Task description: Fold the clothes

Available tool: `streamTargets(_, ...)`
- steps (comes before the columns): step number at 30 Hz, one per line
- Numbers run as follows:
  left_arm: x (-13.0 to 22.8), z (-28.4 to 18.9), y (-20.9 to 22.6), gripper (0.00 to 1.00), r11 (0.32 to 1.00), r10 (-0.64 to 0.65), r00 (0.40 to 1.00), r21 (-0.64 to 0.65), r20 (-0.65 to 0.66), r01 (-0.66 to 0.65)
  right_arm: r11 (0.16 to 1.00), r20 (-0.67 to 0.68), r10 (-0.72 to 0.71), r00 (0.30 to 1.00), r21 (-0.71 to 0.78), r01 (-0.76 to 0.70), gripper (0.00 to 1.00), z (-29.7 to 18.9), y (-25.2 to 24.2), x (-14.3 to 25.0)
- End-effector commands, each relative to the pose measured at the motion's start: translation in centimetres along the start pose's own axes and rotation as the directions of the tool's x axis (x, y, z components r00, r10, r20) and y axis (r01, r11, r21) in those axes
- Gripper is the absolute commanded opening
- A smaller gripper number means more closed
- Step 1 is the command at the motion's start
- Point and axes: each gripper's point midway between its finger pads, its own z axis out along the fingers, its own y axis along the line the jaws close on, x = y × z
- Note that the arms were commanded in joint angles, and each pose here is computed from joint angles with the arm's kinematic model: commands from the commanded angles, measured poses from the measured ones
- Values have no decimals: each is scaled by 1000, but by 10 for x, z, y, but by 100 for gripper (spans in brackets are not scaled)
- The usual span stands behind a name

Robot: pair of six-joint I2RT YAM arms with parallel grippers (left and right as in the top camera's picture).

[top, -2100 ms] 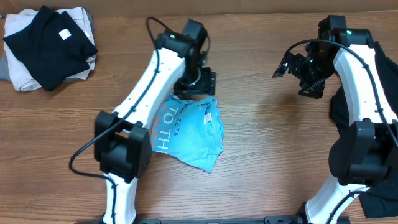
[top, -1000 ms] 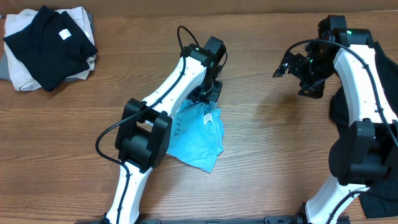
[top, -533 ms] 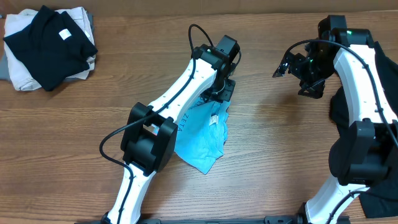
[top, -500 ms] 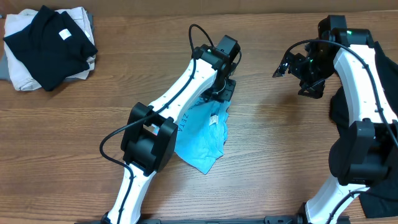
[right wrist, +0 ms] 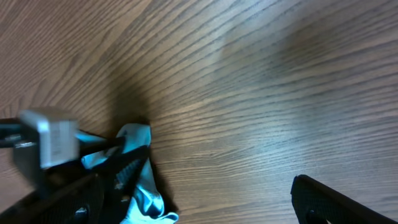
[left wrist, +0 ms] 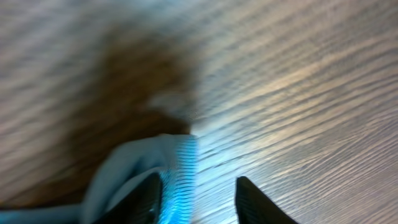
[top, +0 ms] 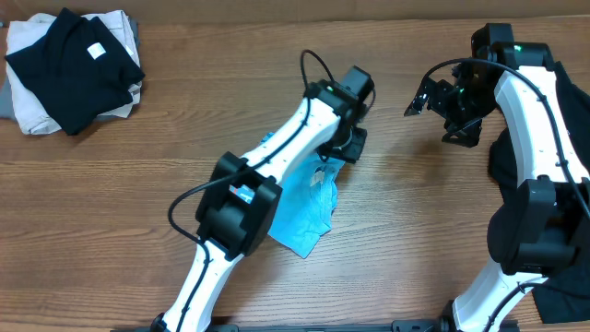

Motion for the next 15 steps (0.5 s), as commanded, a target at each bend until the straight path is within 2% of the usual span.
streamTargets(1,12,24,-14,43,1000,17,998,24,-53,-15,1000,15,-12,1000,-6,12,100,-6,1,2)
streamTargets(7,16,23,-26,36,999,42,997,36,-62,-40,1000,6,-9,1000,-2,9,100,-6,1,4)
streamTargets(10,5,1,-29,39,998,54,998,46,-27,-53,1000,6,-9,1000,-2,9,100,-6,1,4)
streamTargets(12,-7,-20,-30,51,996,72,997,52,9,-72,1000,6,-9,1000,-2,9,100,-6,1,4)
streamTargets(14,-18,-44,-31,67,993,98,994,58,49,-101,1000,6,-9,1000,-2,9,100,-6,1,4)
streamTargets(15,-23,-57,-31,79,992,104,992,60,67,-108,1000,6,-9,1000,-2,9,100,-6,1,4)
